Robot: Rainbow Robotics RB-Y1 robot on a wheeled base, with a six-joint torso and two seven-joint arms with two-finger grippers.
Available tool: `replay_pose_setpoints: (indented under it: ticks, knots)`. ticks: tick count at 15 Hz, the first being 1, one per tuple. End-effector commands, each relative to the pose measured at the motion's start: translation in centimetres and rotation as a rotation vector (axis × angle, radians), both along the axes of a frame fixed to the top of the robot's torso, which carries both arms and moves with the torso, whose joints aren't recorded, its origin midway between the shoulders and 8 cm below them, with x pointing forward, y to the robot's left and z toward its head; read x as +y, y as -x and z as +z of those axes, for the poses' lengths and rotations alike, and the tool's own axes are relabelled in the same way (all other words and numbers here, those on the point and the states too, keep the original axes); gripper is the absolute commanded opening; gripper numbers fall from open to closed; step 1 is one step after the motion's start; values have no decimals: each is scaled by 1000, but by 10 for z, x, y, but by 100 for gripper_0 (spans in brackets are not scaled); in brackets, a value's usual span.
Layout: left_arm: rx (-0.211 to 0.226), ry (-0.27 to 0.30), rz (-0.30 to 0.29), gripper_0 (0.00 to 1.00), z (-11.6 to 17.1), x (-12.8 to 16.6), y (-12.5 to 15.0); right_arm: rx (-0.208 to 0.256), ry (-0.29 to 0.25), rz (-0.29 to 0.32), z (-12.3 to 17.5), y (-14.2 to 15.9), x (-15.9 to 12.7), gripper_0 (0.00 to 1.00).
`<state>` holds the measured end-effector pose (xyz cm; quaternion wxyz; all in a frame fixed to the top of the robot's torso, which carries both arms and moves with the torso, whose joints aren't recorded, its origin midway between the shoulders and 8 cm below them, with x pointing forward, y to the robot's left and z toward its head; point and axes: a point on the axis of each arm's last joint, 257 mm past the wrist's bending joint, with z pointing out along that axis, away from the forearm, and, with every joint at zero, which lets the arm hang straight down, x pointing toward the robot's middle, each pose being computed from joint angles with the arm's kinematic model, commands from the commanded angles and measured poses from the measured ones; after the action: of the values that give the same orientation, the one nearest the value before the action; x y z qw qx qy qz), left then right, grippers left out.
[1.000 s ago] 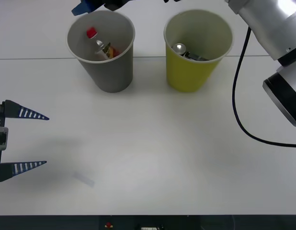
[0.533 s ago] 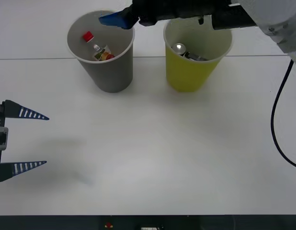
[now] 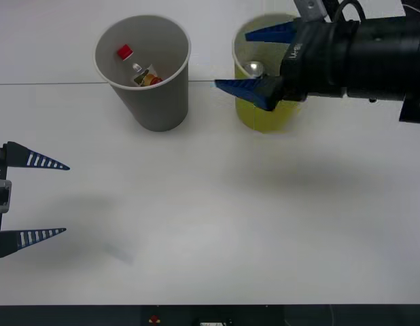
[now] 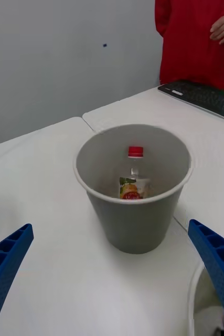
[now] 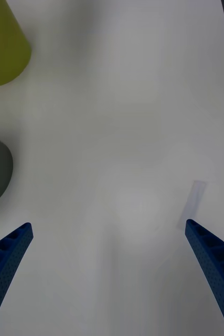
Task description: Put the can into the green bin and the plastic bottle into the gray bin
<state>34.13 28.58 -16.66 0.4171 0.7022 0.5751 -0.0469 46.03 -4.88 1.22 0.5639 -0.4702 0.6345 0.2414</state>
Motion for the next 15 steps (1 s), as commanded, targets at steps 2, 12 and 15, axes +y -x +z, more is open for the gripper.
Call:
replay_pose_setpoints:
  ticks: [2,12,15]
  knots:
    - [0,0,0,100,0,0,0,-10,17,23,-29,30,-34,100]
    - [0,0,0,100,0,0,0,-38,169,87,-90,87,-129,100]
    - [0,0,0,100,0,0,0,-36,147,110,-107,97,-146,100]
